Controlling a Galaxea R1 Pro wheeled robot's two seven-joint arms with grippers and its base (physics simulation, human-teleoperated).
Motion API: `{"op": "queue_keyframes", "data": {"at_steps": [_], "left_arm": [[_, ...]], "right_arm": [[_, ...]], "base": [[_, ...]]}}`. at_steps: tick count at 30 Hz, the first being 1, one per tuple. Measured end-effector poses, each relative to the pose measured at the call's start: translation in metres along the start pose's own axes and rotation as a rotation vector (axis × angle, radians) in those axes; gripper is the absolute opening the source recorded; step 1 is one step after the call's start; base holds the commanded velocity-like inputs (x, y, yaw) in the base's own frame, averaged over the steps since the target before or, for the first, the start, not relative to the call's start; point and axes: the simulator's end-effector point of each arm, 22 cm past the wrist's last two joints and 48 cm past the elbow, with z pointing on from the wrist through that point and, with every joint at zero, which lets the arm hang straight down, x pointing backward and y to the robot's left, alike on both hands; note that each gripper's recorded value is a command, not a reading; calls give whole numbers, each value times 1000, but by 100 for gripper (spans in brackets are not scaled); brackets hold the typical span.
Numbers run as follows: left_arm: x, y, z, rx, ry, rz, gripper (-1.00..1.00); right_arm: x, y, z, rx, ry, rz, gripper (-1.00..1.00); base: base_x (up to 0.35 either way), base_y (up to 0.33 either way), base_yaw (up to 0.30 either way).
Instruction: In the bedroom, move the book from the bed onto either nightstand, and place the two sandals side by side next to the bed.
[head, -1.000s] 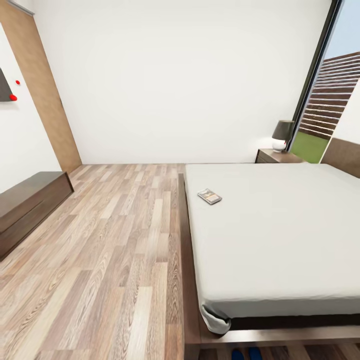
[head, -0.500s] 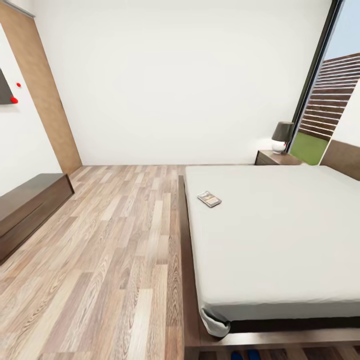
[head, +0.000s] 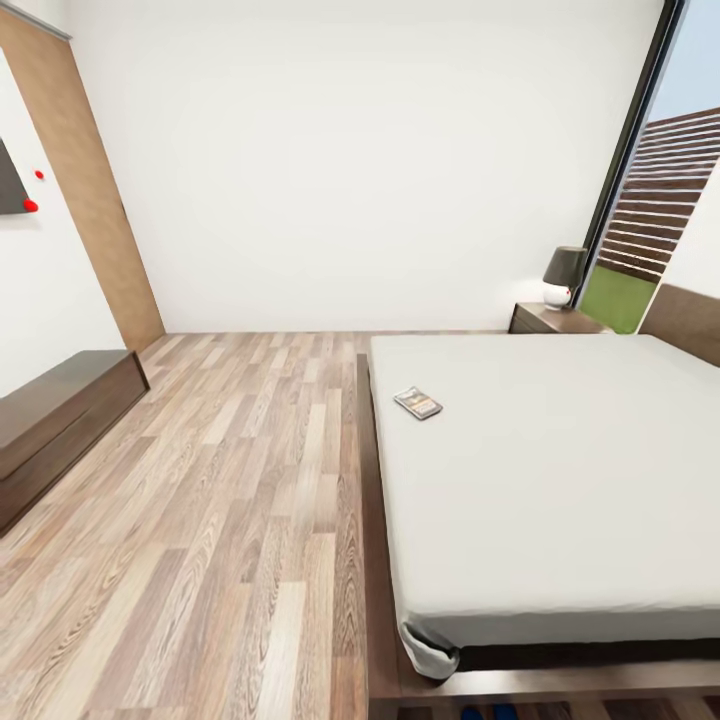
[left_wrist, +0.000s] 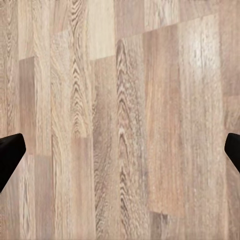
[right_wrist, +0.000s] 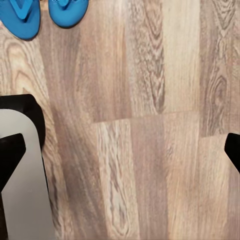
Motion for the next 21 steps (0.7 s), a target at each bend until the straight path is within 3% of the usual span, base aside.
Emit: {"op": "queue_keyframes", "data": {"at_steps": [21], "left_arm": [[-17,15,-27,3,-4,2,100]], "right_arm": [[-8,-7,-35,2,2,2,100]], "base": [[0,0,0]]}}
